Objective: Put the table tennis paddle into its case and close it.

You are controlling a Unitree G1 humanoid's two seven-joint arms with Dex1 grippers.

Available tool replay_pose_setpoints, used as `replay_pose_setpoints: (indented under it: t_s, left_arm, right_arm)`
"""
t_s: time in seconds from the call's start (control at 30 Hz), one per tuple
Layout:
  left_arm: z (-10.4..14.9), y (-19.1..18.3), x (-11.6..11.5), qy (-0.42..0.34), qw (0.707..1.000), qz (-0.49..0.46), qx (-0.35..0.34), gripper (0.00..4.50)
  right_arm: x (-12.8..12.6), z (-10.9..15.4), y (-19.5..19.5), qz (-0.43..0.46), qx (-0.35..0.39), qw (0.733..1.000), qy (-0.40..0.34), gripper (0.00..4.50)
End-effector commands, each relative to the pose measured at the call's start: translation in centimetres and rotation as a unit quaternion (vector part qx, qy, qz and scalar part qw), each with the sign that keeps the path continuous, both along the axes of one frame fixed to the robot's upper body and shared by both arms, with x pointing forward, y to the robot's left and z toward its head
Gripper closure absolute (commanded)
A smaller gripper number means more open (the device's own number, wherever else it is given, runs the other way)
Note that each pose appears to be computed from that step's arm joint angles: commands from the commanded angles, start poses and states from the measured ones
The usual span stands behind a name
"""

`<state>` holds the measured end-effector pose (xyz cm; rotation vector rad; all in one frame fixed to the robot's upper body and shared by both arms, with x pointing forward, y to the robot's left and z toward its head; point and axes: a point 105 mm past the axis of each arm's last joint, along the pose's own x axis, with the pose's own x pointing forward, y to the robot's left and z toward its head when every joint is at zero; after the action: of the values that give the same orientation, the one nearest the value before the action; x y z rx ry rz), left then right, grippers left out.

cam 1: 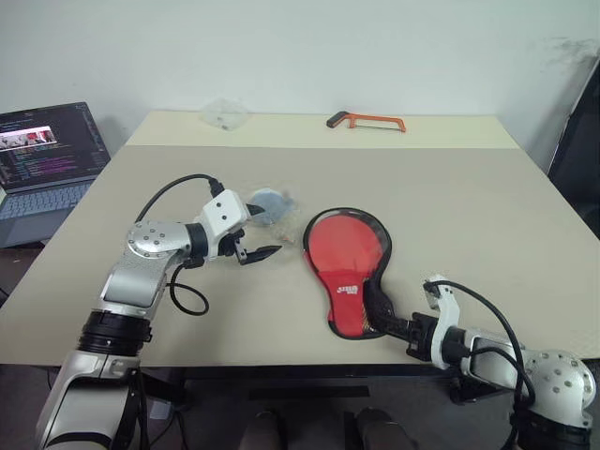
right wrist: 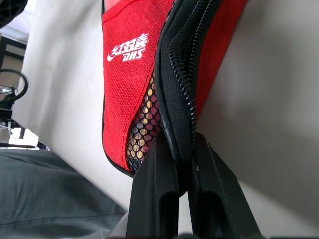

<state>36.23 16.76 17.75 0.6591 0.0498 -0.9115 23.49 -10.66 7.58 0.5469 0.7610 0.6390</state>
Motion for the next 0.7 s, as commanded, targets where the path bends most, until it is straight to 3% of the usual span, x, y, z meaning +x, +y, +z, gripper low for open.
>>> replay_pose_setpoints:
  t_s: [0.03, 0.37, 0.53, 0.7]
  left_arm:
    - [1.4, -0.2, 0.0, -0.026, 1.000, -0.010, 0.005, 0.00]
    - [1.3, -0.2, 0.1, -0.029, 1.000, -0.010, 0.009, 0.00]
    - [1.2, -0.3, 0.2, -0.029, 1.000, -0.010, 0.008, 0.00]
    - [1.3, -0.3, 0.3, -0.031, 0.999, -0.007, 0.008, 0.00]
  right_arm:
    - [-2.9, -0.9, 1.7, 0.056, 0.004, 0.998, 0.035, 4.47]
    - [-4.7, -0.8, 1.6, 0.060, 0.007, 0.996, 0.066, 4.47]
    - [-2.4, -0.1, 0.2, 0.024, -0.030, 0.998, 0.049, 4.47]
    - [-1.9, 0.7, -0.6, 0.028, -0.038, 0.998, 0.047, 3.01]
